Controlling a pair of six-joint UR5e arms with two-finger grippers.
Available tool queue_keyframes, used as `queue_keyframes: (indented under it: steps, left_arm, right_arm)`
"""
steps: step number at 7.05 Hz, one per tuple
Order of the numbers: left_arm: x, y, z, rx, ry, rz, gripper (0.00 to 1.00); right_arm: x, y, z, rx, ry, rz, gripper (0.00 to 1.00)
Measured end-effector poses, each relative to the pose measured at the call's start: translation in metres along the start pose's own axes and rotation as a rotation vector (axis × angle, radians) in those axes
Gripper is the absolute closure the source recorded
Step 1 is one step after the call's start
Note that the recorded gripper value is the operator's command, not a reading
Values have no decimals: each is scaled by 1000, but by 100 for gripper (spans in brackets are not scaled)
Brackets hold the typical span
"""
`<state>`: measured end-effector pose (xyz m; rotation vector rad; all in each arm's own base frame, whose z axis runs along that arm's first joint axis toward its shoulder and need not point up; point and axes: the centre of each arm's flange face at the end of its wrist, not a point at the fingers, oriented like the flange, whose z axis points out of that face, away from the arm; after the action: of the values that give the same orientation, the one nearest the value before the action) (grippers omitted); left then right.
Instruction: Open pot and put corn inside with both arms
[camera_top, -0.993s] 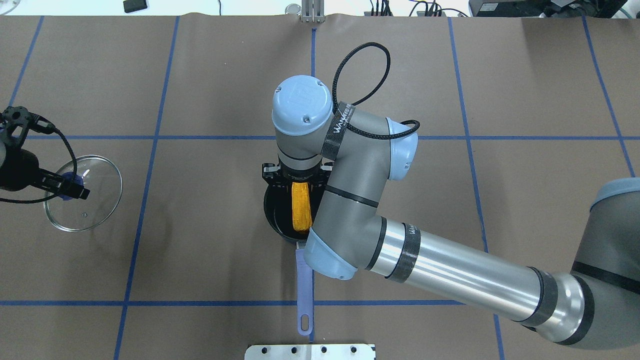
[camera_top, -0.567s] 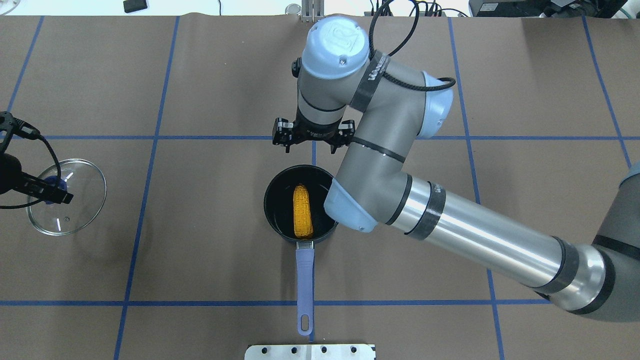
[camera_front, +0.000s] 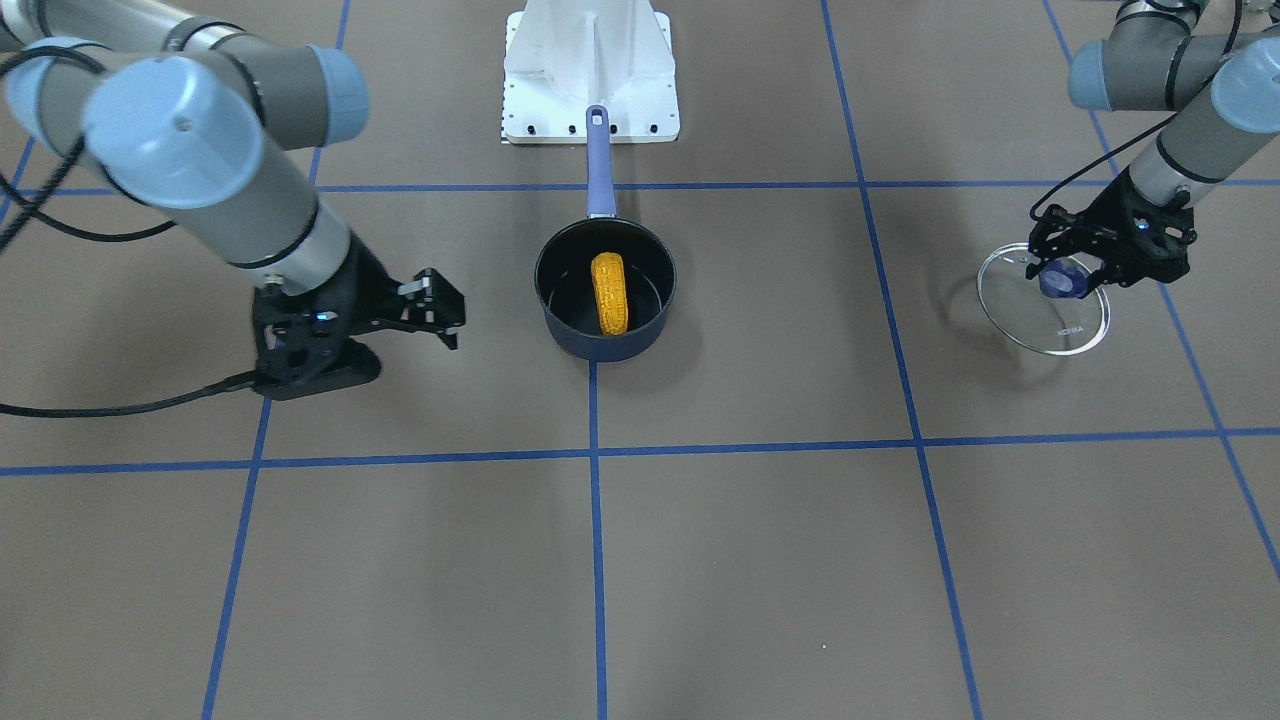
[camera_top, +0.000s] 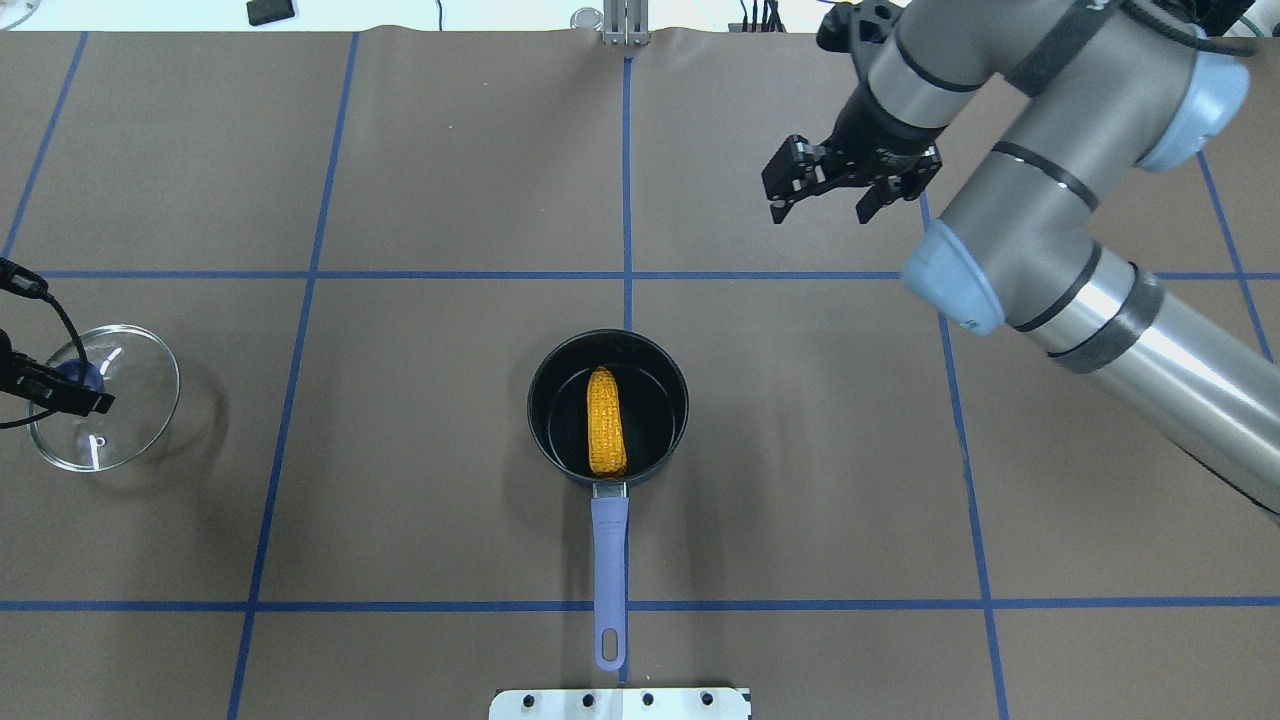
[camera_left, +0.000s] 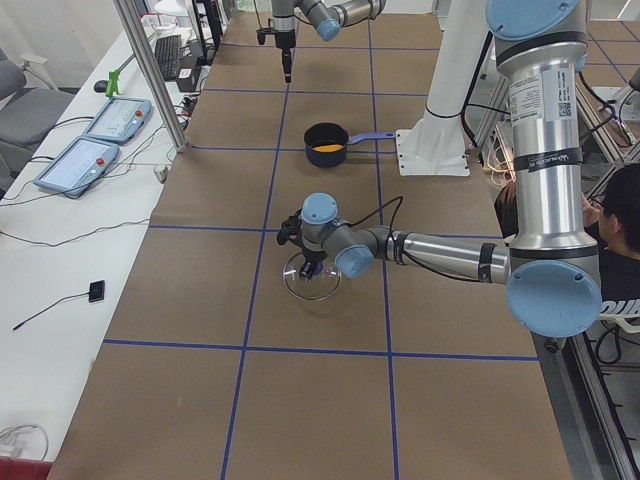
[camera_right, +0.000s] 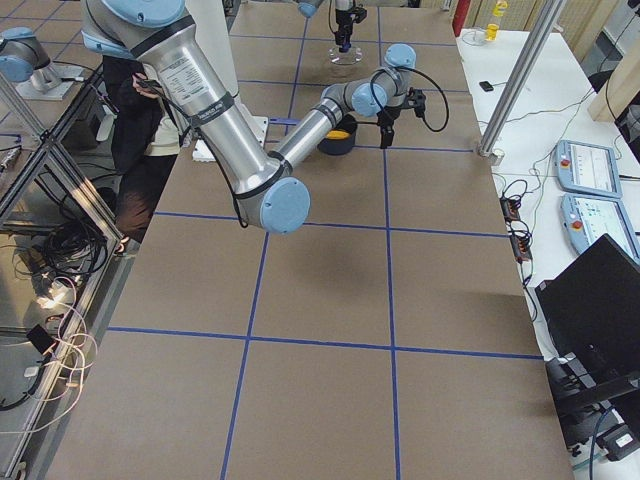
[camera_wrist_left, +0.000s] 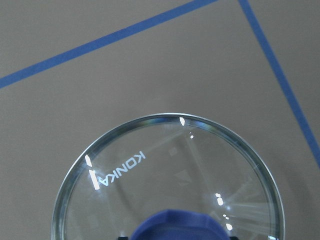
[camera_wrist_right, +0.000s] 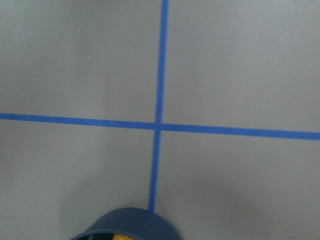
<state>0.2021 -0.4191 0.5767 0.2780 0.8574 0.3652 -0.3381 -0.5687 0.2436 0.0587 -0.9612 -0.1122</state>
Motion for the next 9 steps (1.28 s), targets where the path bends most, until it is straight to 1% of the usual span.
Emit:
queue_keyframes:
  steps: [2, 4, 6, 8, 9]
  left_arm:
    - [-3, -1, 9, 3, 5, -14, 44]
    - [-4, -4, 14, -2, 4, -24, 43]
    - [-3, -11, 18, -4, 3, -27, 43]
    - [-1, -16, 19, -2, 2, -25, 39]
    - [-2, -17, 20, -3, 1, -26, 33]
  right_arm:
    - [81, 2, -23, -1, 4, -50, 0]
    - [120, 5, -29, -2, 18, -70, 0]
    - [130, 5, -30, -2, 21, -73, 0]
    - [131, 6, -31, -1, 22, -73, 0]
    - [132, 6, -30, -2, 22, -72, 0]
